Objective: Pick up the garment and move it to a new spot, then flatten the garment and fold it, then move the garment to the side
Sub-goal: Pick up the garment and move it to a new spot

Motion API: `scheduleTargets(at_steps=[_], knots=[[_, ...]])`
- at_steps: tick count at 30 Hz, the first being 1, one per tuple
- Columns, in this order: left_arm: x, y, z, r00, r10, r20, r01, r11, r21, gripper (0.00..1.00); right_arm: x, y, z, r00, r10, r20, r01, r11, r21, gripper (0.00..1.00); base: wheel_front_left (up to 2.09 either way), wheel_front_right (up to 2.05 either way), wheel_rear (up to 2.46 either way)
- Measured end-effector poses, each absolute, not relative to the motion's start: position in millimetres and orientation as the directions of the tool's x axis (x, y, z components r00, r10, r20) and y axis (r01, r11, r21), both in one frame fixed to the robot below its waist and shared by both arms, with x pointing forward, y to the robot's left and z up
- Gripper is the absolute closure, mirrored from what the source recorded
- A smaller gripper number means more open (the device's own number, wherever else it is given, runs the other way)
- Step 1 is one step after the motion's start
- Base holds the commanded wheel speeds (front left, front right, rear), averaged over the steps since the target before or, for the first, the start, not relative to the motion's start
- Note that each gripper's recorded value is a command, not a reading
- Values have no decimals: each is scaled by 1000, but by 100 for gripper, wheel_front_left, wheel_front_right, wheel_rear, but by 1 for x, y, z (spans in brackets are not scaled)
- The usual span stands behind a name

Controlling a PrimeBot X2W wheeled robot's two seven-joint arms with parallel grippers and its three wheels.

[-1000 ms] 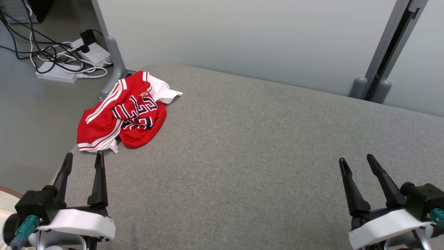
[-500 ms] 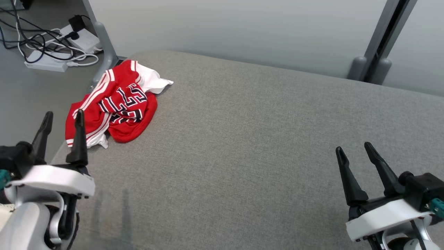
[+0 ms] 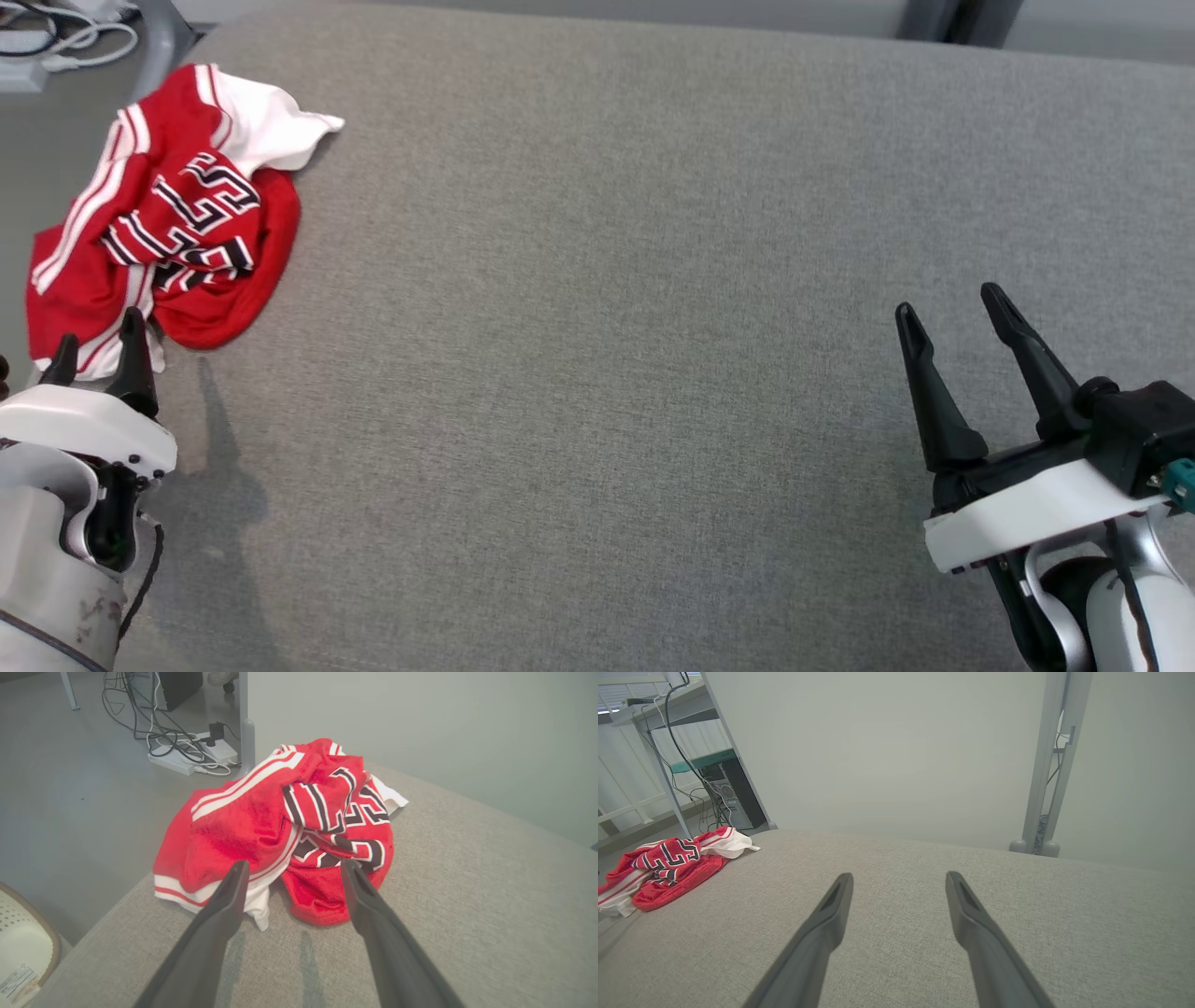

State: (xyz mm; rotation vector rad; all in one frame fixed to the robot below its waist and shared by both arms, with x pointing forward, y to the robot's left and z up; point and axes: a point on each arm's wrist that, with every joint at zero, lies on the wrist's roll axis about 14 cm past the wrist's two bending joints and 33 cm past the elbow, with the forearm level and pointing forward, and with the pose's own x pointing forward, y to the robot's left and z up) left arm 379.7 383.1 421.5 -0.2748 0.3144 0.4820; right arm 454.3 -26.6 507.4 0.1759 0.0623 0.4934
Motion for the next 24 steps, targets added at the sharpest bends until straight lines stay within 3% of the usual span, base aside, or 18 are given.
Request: scheduleTargets(at_steps=[12,14,15,16,24], knots=[[404,396,338,713,436,-549,-579,808,-110,0,490,-49,445,894,426,-140,-399,898,183,0,0,0,0],[404,397,331,702,439,-561,-584,806,-100,15,491,-52,437,894,420,-155,-392,901,184,0,0,0,0],[405,397,329,700,440,-562,-584,806,-96,77,492,-52,435,894,418,-160,-389,902,186,0,0,0,0],[406,398,329,702,441,-559,-582,807,-94,100,492,-53,434,895,416,-163,-386,903,186,0,0,0,0],[420,407,361,763,446,-467,-540,837,-84,100,490,-53,445,899,414,-139,-388,904,181,0,0,0,0]])
